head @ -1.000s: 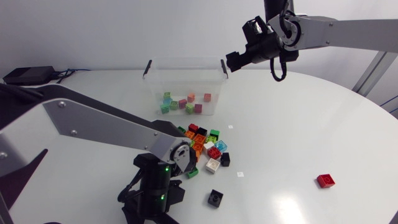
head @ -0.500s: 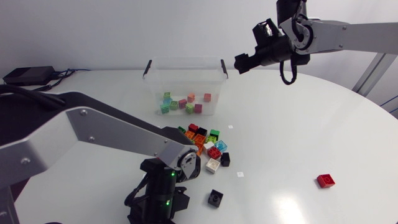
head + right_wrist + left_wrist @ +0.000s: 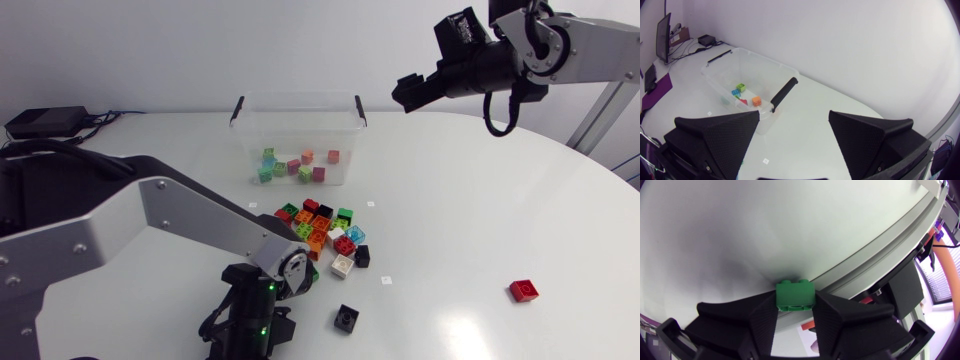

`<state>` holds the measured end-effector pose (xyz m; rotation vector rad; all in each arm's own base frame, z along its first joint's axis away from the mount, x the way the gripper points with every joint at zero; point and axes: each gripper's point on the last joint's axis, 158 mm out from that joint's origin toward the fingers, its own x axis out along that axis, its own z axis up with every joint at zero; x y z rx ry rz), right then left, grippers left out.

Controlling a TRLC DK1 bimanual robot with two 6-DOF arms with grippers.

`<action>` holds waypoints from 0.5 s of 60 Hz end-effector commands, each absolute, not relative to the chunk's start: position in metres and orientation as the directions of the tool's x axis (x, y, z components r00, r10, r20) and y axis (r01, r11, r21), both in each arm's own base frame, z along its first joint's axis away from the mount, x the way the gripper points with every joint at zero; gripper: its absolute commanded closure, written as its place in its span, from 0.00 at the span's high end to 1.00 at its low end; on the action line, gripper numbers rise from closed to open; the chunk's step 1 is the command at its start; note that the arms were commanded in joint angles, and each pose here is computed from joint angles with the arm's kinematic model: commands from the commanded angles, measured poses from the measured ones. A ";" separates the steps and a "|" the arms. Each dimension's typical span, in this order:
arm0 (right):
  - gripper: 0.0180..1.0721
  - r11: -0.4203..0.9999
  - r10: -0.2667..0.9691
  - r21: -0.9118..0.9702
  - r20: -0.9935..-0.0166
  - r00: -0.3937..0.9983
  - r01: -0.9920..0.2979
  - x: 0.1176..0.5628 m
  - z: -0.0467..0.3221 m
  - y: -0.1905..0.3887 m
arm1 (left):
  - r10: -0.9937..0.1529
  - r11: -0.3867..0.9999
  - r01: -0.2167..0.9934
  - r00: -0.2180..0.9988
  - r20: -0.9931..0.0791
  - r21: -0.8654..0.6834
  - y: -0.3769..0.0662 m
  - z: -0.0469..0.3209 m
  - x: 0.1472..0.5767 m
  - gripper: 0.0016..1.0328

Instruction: Place the duplo bricks in the container

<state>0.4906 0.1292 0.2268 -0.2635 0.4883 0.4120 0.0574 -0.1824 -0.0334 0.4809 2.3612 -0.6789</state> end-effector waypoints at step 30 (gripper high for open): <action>0.95 0.550 0.477 -0.102 -0.776 0.412 -0.829 0.264 0.117 0.187 | -0.119 0.783 0.538 -0.363 -0.924 -0.312 -0.205 0.022 0.175 0.17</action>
